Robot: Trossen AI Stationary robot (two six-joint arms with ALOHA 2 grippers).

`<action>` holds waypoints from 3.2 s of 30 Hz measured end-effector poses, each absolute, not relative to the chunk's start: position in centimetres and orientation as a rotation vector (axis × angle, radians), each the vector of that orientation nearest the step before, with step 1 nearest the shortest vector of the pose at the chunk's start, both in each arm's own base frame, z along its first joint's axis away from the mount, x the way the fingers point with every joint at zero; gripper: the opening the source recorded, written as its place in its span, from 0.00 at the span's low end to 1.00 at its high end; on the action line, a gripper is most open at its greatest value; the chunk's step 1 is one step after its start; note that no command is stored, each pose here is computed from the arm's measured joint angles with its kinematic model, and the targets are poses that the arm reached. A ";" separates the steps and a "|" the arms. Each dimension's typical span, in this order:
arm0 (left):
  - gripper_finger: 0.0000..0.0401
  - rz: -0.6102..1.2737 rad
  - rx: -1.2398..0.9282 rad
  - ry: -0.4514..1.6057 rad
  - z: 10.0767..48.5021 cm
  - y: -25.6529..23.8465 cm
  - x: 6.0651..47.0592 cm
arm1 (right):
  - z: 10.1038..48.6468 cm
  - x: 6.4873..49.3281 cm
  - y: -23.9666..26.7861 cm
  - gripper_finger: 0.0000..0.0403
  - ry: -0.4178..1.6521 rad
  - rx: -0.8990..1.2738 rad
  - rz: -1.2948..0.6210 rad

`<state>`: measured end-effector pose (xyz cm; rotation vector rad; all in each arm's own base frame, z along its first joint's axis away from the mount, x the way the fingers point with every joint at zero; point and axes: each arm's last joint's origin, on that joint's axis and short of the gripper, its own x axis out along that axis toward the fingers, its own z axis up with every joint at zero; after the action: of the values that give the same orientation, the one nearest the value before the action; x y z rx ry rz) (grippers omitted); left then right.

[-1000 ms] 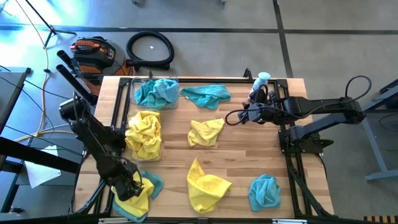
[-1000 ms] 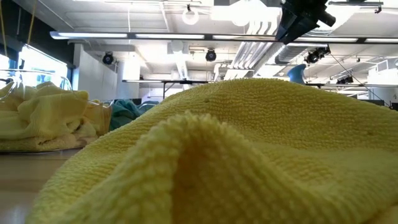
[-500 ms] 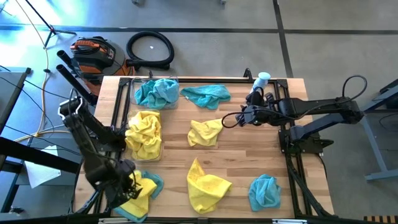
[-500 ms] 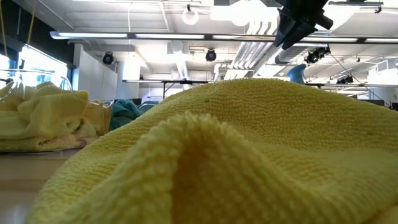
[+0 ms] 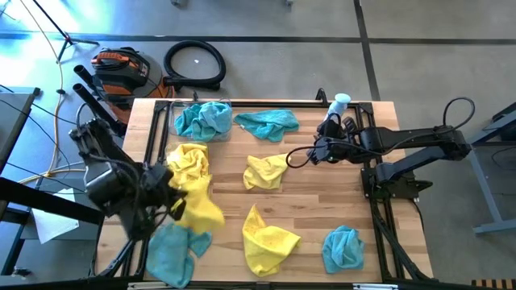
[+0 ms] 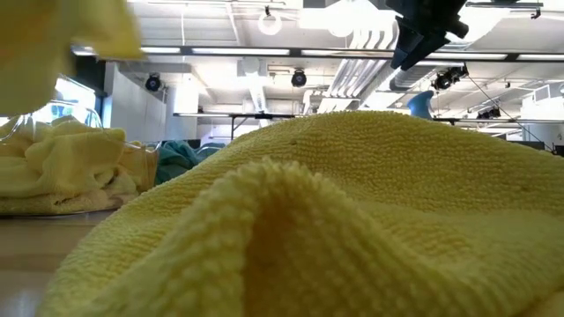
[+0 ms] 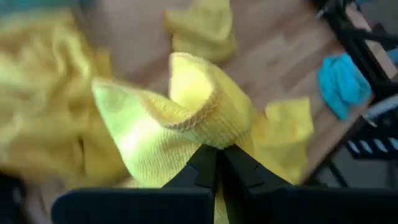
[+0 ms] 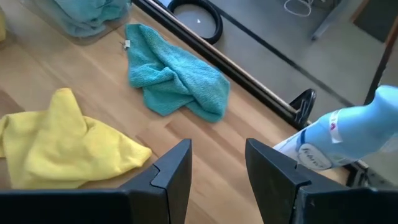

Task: Sort microfiber towel by color & place in baskets
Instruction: Put the yellow towel into the bottom transparent bin

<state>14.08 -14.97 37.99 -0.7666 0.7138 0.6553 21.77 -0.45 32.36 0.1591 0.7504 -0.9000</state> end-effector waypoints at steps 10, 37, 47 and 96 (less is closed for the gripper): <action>0.00 0.669 -0.643 0.577 40.4 -9.6 13.8 | 32.4 21.7 -0.5 0.36 0.771 0.069 -0.893; 0.00 0.484 -0.894 0.835 39.8 -3.5 6.9 | 32.4 21.7 -0.5 0.36 0.797 0.019 -0.870; 0.00 0.825 -0.838 0.867 31.6 -6.6 11.7 | 32.4 21.8 -0.5 0.36 0.793 0.023 -0.871; 0.32 1.153 -1.148 1.073 27.2 -7.5 16.2 | 32.5 21.9 -0.5 0.36 0.776 0.020 -0.871</action>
<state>16.19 -7.55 27.24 -1.1479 1.0727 1.1531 21.92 -0.51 32.52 0.0203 0.7763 -0.8706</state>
